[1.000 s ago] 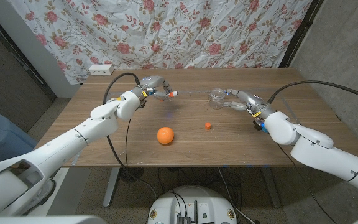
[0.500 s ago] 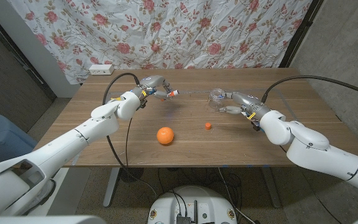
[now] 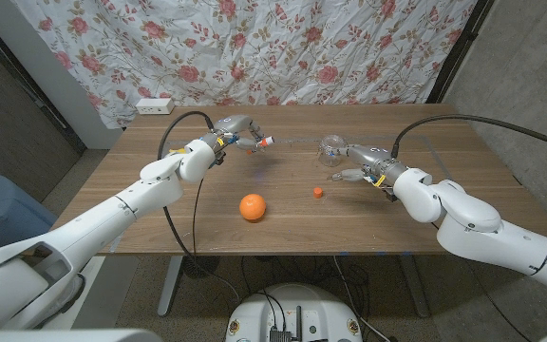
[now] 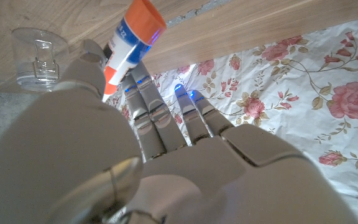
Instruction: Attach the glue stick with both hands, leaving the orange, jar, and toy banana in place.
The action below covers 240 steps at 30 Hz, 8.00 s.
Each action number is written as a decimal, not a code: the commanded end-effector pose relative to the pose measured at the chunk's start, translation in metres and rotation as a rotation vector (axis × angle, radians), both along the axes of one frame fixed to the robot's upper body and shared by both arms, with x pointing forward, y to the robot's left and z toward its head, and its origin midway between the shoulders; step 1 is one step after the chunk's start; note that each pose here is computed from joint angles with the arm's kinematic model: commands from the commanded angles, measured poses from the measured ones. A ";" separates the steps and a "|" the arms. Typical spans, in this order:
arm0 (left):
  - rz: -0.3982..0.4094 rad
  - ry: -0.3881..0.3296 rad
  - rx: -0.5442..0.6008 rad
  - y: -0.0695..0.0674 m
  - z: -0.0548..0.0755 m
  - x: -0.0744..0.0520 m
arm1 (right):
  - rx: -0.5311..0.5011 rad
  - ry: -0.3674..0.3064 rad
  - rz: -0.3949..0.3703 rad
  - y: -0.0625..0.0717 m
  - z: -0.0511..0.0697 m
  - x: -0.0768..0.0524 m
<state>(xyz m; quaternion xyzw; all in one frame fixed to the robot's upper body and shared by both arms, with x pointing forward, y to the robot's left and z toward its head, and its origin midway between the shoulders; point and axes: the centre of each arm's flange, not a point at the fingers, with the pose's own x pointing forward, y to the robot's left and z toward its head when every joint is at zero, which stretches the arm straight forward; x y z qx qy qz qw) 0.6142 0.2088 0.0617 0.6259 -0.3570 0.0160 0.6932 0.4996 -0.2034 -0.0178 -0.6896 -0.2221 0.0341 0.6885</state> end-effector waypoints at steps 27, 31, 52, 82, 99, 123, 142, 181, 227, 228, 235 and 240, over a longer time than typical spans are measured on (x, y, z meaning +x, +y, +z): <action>-0.021 0.000 0.005 -0.006 -0.001 0.012 | -0.279 0.072 0.033 0.041 -0.008 0.023; -0.019 -0.001 0.004 -0.005 0.000 0.013 | -0.298 0.085 0.032 0.044 -0.009 0.026; -0.033 0.000 -0.007 -0.007 0.001 0.018 | -0.373 0.097 0.002 0.054 -0.021 0.036; -0.028 -0.002 0.033 -0.009 -0.001 0.014 | -0.398 0.063 -0.013 0.059 -0.034 0.042; -0.034 0.005 0.022 -0.008 -0.004 0.014 | -0.400 0.005 -0.008 0.061 -0.032 0.043; -0.035 0.003 0.026 -0.008 -0.004 0.013 | -0.423 -0.038 0.014 0.067 -0.029 0.046; -0.033 0.009 0.021 -0.006 -0.006 0.013 | -0.427 -0.066 0.036 0.062 -0.033 0.048; -0.036 0.001 0.023 -0.007 -0.006 0.010 | -0.354 -0.093 0.055 0.055 -0.036 0.051; -0.121 0.059 -0.054 -0.010 -0.024 -0.004 | 0.086 -0.139 0.020 0.023 0.001 0.024; -0.124 0.060 -0.060 -0.010 -0.025 -0.005 | 0.101 -0.138 0.019 0.022 0.002 0.024; -0.137 0.067 -0.078 -0.009 -0.029 -0.014 | 0.203 -0.138 0.031 0.017 0.007 0.022; -0.146 0.072 -0.100 -0.005 -0.033 -0.019 | 0.271 -0.130 0.043 0.014 0.010 0.020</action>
